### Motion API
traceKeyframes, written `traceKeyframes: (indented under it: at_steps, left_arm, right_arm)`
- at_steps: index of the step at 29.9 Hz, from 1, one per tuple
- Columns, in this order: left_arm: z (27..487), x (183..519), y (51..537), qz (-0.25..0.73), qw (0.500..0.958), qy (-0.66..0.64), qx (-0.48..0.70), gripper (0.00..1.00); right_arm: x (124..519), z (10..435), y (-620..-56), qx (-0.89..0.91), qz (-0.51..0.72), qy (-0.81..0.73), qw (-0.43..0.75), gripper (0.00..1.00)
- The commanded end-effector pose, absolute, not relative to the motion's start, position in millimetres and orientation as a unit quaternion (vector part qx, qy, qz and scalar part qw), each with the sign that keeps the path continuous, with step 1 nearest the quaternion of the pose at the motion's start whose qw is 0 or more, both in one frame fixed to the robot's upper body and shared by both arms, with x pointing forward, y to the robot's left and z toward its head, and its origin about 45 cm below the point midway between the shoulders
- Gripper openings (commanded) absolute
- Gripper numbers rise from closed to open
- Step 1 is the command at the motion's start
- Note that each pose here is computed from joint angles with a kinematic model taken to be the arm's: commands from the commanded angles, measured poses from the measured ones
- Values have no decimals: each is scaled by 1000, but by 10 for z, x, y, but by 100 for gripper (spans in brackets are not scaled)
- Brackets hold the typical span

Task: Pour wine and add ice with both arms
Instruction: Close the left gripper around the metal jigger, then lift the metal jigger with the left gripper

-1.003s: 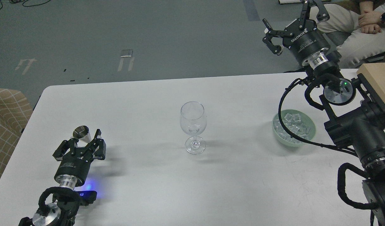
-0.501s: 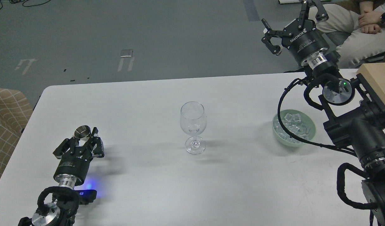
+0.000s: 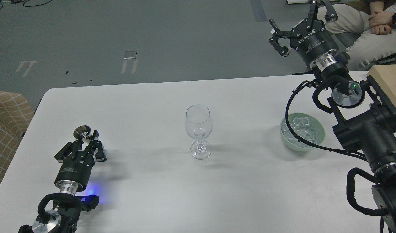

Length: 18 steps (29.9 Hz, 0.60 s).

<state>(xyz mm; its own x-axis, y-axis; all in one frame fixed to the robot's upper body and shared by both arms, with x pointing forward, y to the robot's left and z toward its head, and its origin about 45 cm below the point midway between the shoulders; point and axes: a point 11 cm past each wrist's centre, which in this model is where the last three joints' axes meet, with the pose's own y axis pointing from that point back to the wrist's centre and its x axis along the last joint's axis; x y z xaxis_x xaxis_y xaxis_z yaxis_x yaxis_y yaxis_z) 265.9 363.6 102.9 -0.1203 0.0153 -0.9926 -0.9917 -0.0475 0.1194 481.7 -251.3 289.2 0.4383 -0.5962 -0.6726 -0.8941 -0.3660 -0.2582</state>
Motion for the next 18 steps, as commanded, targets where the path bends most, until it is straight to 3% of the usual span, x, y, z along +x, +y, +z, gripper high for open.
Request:
traceKeyframes:
  at_steps: [1, 18]
  left_arm:
    - [1039, 2657, 3636, 545, 463, 512, -477, 30]
    - [1136, 2686, 3623, 542, 474, 502, -480, 11]
  right_arm:
    - [4818, 2894, -2514, -790, 242, 472, 308, 100]
    - [4817, 2892, -2513, -790, 242, 471, 307, 100]
